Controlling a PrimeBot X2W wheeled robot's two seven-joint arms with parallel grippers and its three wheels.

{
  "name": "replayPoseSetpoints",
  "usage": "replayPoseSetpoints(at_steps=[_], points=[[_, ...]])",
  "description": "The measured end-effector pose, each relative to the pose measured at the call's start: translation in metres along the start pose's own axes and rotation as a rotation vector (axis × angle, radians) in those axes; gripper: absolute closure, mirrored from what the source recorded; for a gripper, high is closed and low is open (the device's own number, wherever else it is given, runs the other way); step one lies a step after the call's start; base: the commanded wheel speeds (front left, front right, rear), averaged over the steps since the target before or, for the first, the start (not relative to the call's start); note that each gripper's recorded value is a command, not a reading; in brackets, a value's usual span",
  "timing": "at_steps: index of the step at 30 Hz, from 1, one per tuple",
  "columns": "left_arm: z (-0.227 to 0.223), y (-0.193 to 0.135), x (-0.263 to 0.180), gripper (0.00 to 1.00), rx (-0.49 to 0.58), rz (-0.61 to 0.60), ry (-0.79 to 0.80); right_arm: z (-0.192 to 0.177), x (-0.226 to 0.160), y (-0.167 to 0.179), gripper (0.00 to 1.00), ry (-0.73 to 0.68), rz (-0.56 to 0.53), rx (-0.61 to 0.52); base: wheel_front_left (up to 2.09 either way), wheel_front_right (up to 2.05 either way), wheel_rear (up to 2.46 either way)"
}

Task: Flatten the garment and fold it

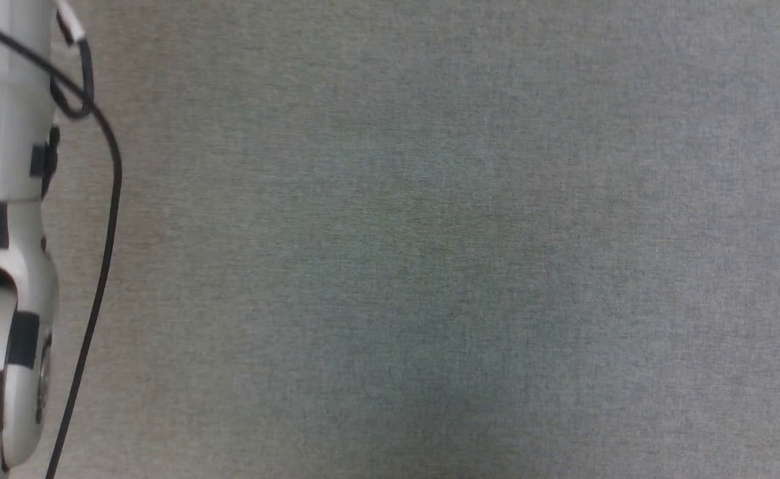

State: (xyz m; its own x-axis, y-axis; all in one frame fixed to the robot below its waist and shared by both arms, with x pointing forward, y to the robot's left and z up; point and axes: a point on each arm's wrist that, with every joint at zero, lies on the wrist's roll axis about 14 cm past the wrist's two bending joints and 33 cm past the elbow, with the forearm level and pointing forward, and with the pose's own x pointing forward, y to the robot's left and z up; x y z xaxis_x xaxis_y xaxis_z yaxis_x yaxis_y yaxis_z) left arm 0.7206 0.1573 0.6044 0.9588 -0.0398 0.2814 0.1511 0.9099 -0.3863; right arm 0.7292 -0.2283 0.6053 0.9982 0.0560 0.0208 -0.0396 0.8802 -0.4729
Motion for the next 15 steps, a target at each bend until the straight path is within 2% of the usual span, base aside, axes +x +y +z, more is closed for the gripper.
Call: replayPoseSetpoints(at_steps=[6,15], points=[[0.006,-0.001,-0.022,1.0,0.001,-0.039,0.098,0.006,-0.017,-0.001,1.0,0.01,0.049,-0.008,0.0,0.0,0.0],[0.007,0.008,-0.086,1.0,-0.074,-0.03,0.216,0.0,-0.064,-0.006,1.0,0.012,0.108,0.137,0.0,0.0,0.0]])
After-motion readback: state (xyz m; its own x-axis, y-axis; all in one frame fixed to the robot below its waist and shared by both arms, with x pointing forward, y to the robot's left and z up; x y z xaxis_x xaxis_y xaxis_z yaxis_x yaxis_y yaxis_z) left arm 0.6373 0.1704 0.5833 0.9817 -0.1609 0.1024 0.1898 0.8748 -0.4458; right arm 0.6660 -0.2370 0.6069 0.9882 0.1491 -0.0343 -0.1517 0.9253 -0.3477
